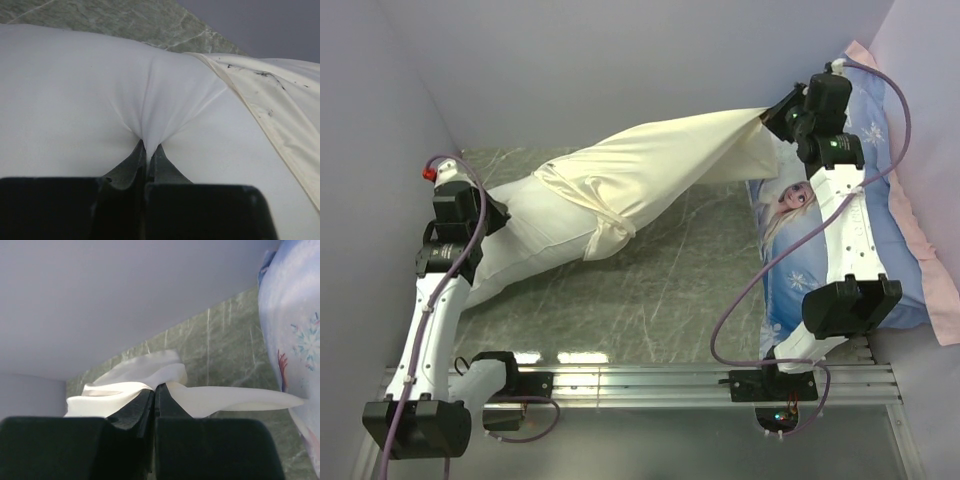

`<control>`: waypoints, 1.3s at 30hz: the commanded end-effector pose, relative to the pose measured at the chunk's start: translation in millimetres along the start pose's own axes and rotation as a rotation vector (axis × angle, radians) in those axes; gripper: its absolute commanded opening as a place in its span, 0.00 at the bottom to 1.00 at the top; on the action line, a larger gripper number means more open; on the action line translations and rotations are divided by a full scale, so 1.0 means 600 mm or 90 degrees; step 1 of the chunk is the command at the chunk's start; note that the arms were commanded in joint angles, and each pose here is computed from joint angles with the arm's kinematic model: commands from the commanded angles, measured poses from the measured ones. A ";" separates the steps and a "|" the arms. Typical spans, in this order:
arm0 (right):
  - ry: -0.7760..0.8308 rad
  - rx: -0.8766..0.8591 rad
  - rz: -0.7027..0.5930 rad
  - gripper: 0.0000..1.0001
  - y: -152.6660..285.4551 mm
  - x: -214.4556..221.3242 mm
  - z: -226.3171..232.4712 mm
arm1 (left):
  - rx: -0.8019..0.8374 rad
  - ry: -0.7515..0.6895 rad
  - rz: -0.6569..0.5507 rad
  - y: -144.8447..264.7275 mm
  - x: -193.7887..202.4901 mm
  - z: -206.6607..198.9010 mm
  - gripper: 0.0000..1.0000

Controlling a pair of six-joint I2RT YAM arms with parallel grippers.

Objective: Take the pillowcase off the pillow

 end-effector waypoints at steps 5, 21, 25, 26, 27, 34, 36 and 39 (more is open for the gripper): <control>-0.066 -0.007 -0.327 0.00 0.131 -0.258 0.026 | -0.097 0.018 -0.070 -0.006 -0.028 0.067 0.00; -0.038 -0.156 -0.241 0.00 0.122 -0.240 0.117 | -0.034 0.072 -0.075 -0.017 -0.023 0.044 0.00; 0.033 -0.194 -0.144 0.00 0.085 -0.151 0.167 | -0.004 0.087 -0.056 -0.023 -0.012 0.029 0.00; 0.044 -0.192 -0.137 0.00 0.076 -0.141 0.167 | 0.001 0.090 -0.057 -0.022 -0.011 0.028 0.00; 0.058 -0.200 -0.104 0.00 0.060 -0.102 0.179 | 0.008 0.091 -0.060 -0.019 -0.011 0.024 0.00; 0.131 -0.222 0.033 0.00 -0.027 0.058 0.222 | 0.028 0.078 -0.051 -0.018 0.000 0.013 0.01; 0.139 -0.213 0.052 0.00 -0.055 0.087 0.215 | 0.031 0.079 -0.049 -0.022 0.006 0.012 0.01; 0.142 -0.168 0.058 0.00 -0.082 0.113 0.191 | 0.050 0.075 -0.027 -0.030 0.027 -0.003 0.01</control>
Point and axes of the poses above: each gripper's point midway between its finger pads, its own y axis back along the fingers, its own z axis along the line the jaws close on, x = y × z, the point moved 1 cm from there along y, back along the fingers, and after that the axes turned 8 degrees about -y, right-handed, at the moved point
